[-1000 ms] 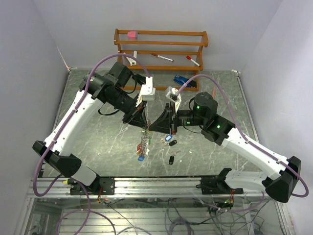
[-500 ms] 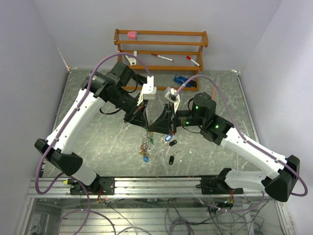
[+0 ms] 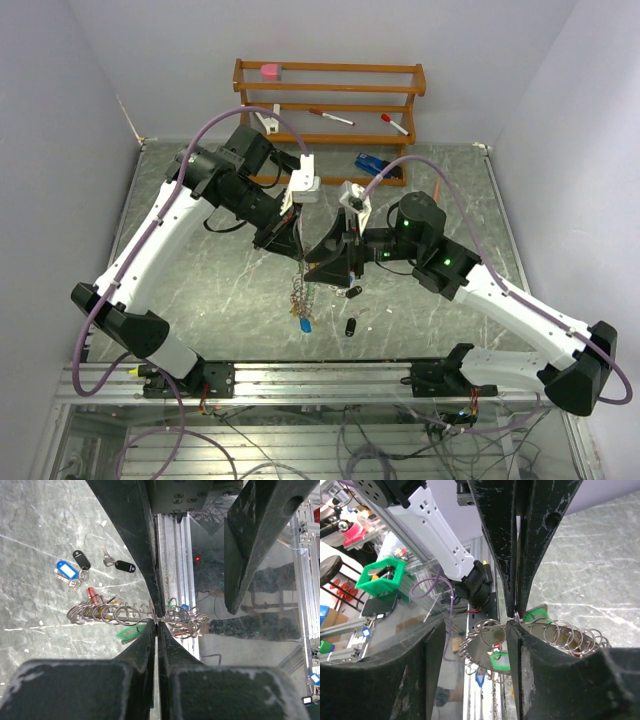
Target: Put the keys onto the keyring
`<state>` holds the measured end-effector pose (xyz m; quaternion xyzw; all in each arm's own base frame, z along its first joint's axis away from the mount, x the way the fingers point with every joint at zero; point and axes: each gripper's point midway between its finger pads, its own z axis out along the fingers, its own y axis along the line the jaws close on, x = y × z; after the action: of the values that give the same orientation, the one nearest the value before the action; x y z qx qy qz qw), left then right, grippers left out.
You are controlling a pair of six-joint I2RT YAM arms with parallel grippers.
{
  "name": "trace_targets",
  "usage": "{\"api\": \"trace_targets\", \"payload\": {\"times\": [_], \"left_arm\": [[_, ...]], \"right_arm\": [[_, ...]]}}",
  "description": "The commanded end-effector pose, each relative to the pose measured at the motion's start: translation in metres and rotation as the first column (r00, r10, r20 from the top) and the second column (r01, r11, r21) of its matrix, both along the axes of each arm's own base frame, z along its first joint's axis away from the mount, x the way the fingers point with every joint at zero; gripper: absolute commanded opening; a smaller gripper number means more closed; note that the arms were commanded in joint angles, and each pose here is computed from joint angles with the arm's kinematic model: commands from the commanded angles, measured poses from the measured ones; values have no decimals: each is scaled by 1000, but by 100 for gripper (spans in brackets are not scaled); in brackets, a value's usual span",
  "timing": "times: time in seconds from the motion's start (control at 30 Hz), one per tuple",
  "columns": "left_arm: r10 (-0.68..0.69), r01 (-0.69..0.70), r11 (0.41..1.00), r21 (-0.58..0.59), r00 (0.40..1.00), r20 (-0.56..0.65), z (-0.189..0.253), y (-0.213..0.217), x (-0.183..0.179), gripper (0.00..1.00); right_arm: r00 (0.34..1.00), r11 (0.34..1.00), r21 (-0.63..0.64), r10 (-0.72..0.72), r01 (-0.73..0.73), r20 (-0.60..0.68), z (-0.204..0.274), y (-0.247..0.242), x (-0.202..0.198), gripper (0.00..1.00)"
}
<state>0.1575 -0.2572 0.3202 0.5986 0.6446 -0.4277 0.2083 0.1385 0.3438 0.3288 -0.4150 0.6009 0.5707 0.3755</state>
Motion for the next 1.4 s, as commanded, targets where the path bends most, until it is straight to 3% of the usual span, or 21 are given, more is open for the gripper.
{"api": "trace_targets", "payload": {"times": [0.0,0.13,0.43,1.0,1.37], "left_arm": [[-35,35,997,-70,999,-1,20,-4,-13,7],[-37,37,996,-76,999,-2,21,-4,-13,7],[-35,35,996,-77,999,-1,22,-3,-15,7],[-19,19,999,-43,1000,6,14,1,-13,7],[-40,38,996,-79,999,-31,19,-4,-18,7]], "right_arm": [[997,998,-5,-57,57,48,6,-6,7,52],[997,998,-10,-68,69,43,3,-7,9,35],[995,996,0,-84,84,56,5,-3,15,29],[986,990,-9,-140,141,92,15,-13,19,31],[991,994,8,-110,109,78,11,-5,19,29]]}}
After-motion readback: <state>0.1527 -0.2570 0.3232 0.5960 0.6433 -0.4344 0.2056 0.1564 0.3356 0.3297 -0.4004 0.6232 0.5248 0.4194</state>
